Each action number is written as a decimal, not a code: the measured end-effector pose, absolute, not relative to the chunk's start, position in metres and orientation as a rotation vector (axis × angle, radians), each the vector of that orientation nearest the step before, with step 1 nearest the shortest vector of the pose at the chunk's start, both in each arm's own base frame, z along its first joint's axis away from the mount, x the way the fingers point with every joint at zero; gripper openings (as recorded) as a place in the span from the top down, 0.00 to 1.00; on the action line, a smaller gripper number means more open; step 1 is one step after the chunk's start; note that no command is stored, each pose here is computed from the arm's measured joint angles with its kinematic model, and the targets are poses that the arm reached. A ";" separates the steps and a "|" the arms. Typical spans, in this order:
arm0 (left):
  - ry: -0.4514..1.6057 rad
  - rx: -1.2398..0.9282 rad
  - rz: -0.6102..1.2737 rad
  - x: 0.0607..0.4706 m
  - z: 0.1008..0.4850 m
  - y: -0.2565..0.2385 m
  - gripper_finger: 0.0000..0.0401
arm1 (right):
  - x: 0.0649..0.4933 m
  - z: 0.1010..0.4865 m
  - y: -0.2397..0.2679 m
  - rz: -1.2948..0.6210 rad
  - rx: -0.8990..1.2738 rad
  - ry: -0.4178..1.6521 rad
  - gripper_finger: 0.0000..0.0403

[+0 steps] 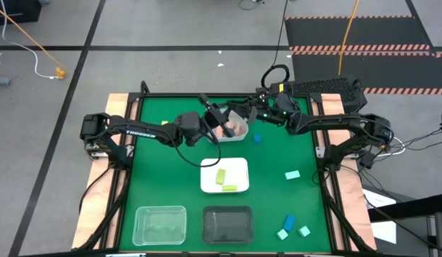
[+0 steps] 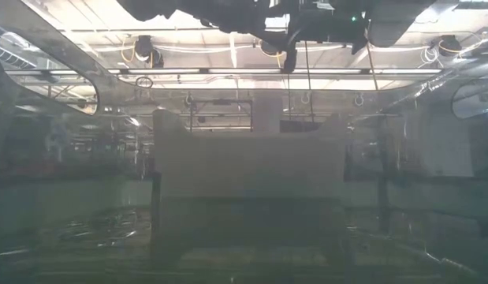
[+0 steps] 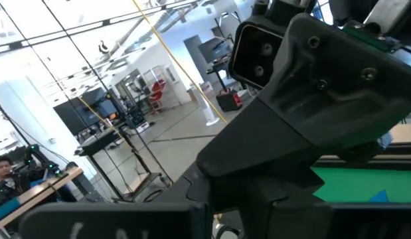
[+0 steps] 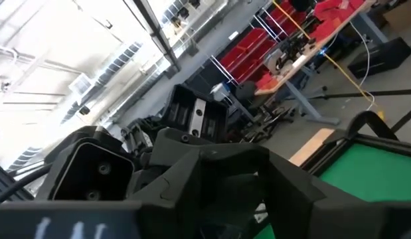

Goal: Sort & place blocks by color
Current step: Put the brown block into the gray bin, then put the top light blue block into the transparent bin

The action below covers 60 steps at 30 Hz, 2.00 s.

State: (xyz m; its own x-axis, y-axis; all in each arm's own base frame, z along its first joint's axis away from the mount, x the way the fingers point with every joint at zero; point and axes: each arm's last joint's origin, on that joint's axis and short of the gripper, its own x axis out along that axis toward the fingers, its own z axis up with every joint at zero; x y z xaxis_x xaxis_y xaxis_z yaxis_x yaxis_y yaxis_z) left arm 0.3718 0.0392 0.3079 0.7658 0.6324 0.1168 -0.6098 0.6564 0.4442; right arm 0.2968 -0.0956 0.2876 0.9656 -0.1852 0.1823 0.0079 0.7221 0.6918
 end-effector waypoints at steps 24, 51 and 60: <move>0.178 0.399 0.782 0.360 0.308 0.026 0.89 | 0.229 0.281 -0.103 -0.342 0.878 0.273 0.68; 0.400 0.063 0.622 0.335 0.293 0.020 0.89 | 0.160 0.236 -0.005 -0.140 0.714 1.395 0.62; 0.395 -0.019 0.620 0.334 0.291 0.015 0.80 | 0.164 0.204 0.006 0.112 0.440 1.353 0.46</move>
State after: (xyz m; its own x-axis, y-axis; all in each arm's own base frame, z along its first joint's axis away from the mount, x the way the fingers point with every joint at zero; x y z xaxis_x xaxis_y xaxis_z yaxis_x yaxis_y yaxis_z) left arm 0.3341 0.0150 0.2911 0.7417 0.5620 -0.3662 -0.5690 0.8162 0.1002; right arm 0.1638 0.0058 0.2044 0.2243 0.3282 -0.9176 0.1723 0.9134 0.3688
